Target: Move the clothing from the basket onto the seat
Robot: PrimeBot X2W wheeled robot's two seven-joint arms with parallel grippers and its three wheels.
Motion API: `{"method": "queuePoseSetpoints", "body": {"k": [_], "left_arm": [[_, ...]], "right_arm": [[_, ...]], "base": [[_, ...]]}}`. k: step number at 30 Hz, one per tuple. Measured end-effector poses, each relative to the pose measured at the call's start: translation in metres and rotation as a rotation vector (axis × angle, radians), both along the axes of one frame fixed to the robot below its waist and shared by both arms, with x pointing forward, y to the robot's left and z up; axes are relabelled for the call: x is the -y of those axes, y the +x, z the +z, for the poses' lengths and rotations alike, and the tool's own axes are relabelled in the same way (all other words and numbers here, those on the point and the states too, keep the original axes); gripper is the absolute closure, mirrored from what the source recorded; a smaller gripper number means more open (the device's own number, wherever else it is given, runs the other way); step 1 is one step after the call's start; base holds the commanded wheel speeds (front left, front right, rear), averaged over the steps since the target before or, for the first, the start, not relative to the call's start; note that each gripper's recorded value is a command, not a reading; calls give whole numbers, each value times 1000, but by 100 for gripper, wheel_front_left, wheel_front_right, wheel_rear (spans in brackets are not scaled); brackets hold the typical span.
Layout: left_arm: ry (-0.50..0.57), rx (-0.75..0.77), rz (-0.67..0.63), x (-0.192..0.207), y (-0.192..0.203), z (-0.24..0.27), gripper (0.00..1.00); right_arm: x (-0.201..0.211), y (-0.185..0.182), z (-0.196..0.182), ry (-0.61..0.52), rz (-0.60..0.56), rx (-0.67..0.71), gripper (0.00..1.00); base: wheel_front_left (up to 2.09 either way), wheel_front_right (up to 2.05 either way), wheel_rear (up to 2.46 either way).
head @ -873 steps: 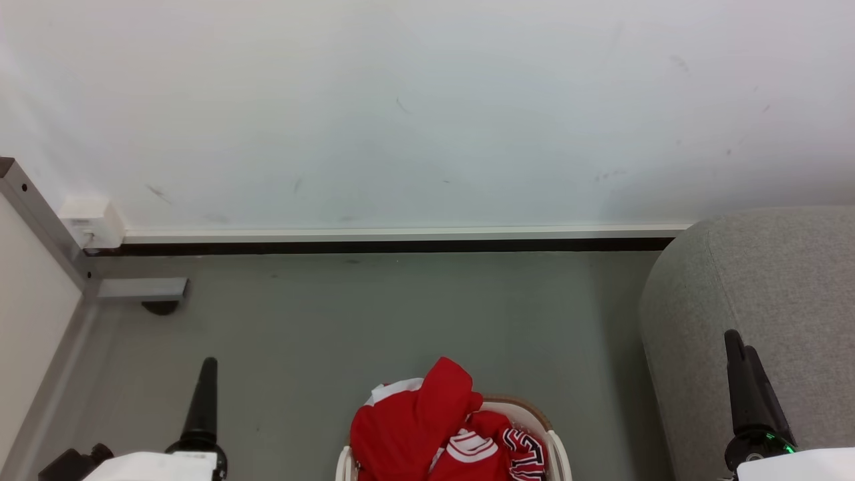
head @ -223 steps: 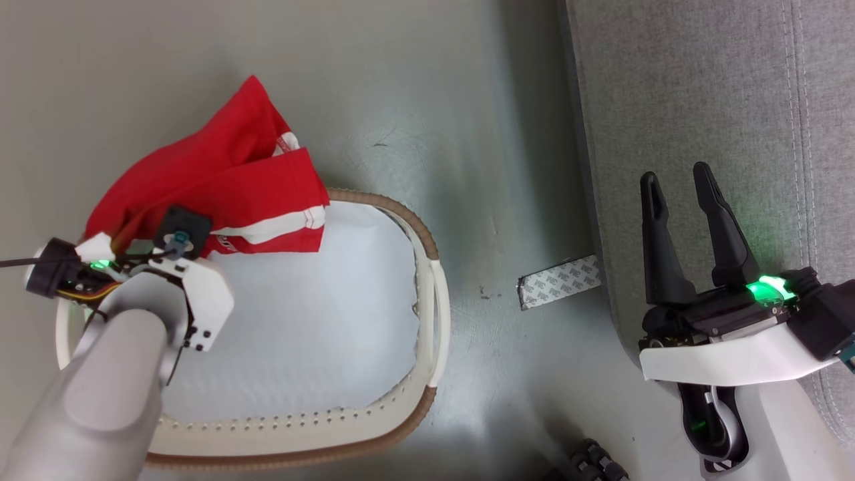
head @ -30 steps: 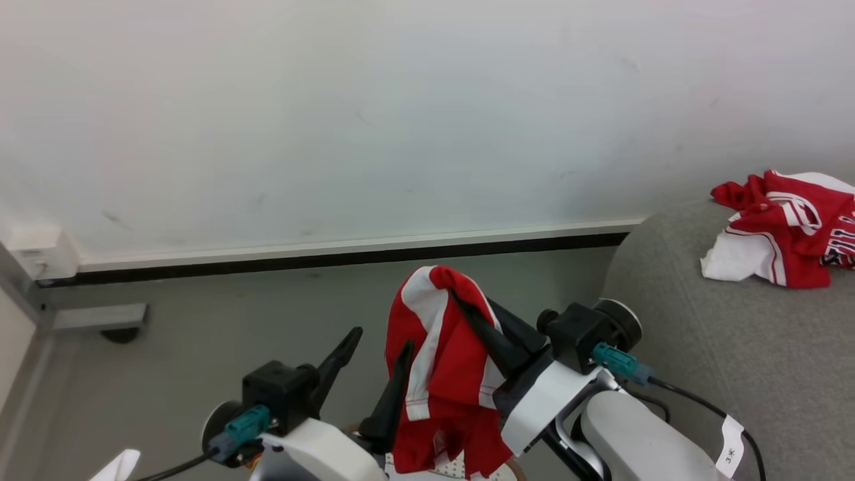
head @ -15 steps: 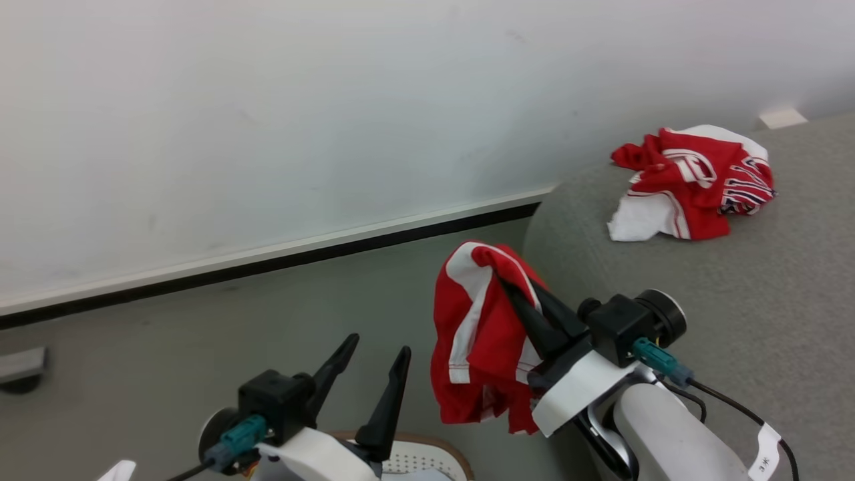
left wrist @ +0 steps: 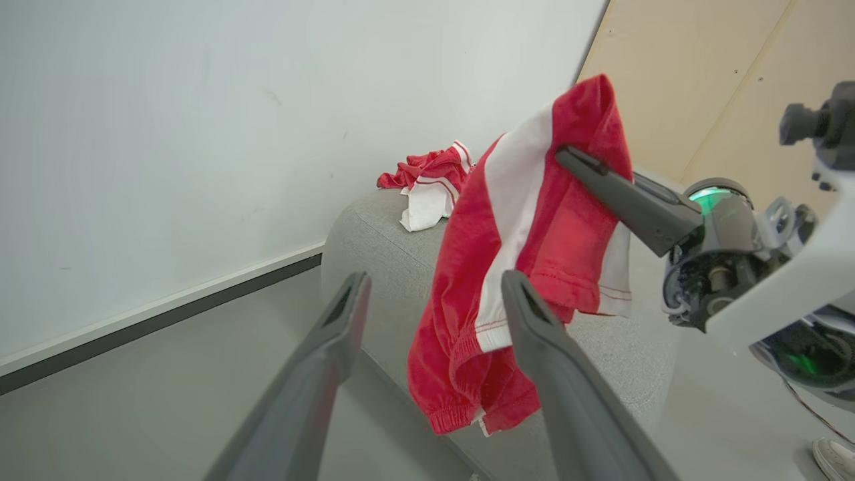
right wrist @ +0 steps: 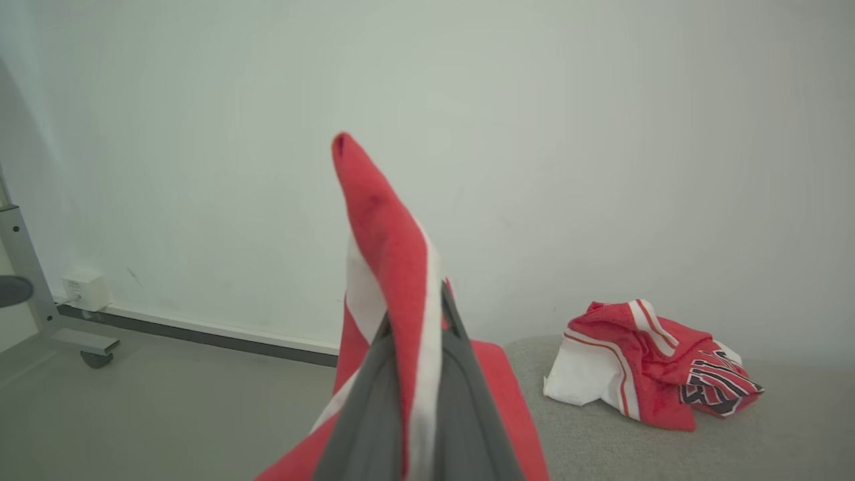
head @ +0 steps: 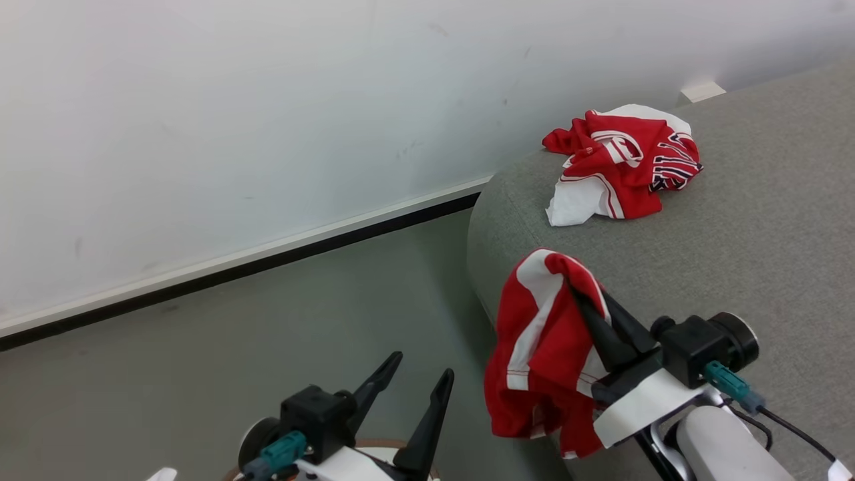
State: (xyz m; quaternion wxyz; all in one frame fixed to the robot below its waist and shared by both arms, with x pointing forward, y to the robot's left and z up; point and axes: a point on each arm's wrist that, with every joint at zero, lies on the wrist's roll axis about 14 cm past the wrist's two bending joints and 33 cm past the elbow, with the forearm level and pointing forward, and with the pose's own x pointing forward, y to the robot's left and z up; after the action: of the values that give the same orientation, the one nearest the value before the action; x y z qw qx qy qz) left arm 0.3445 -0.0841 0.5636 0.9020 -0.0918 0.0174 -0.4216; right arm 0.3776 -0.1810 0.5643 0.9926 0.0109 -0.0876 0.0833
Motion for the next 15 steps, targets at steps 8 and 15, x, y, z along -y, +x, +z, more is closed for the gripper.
{"method": "queuePoseSetpoints", "body": {"k": [8, 15], "left_arm": [[0, -9, -22, 5, -3, -5, 0], [-3, -11, -48, 7, 6, -8, 0]], "right_arm": [[19, -3, 3, -6, -48, 14, 100], [44, 20, 21, -20, -115, 45, 100]], "base": [[0, 0, 0], [0, 0, 0]]}}
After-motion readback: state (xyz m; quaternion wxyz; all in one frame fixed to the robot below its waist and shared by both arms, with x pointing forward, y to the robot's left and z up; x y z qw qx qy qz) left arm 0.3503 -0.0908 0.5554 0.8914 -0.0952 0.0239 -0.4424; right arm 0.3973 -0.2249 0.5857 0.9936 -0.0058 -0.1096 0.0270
